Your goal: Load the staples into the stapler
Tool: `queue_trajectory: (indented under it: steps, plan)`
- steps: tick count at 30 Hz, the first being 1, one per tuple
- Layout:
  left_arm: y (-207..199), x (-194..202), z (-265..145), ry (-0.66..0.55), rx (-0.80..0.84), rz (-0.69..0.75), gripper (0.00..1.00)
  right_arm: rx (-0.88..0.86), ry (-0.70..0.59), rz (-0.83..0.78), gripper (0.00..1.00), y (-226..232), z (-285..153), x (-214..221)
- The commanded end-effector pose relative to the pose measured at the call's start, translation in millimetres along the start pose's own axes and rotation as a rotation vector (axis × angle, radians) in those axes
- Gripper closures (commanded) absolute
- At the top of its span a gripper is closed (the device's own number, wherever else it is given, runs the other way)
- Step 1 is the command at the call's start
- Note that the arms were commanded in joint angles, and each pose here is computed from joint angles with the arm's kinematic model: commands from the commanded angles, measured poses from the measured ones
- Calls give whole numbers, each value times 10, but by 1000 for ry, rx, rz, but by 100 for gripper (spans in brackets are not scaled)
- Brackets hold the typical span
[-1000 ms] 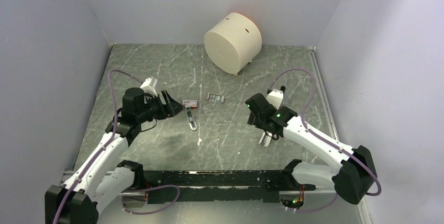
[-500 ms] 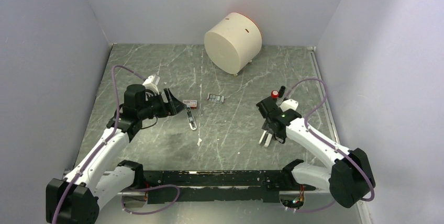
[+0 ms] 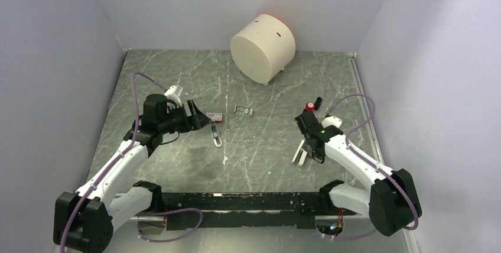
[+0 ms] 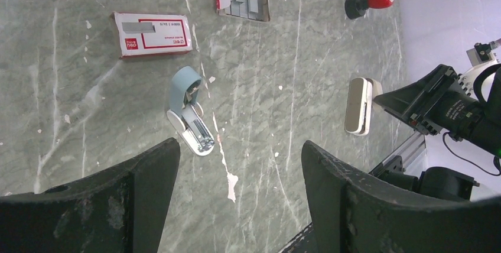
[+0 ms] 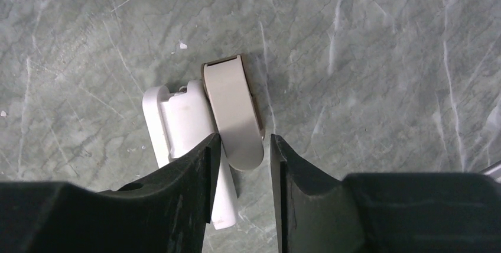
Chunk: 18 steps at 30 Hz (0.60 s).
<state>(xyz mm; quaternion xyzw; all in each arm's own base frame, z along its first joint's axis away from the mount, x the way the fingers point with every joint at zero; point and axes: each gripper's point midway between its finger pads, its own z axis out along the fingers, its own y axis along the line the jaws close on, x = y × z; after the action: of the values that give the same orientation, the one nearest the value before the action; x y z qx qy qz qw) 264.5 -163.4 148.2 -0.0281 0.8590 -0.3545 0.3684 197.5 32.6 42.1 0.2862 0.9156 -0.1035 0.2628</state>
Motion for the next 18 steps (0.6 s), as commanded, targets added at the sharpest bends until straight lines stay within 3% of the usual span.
queue_trajectory:
  steps: [1,7,14,18]
  plan:
    - [-139,-155,-13,-34,47,22,20,16,-29,56,56,-48,25,-56]
    - [-151,-159,-16,-35,49,24,20,-8,9,75,53,-12,98,9]
    - [-161,-136,-15,-31,56,22,20,-15,-11,80,71,7,101,-76]
    - [-180,-102,-6,-24,74,9,20,-15,-39,76,77,16,64,-167]
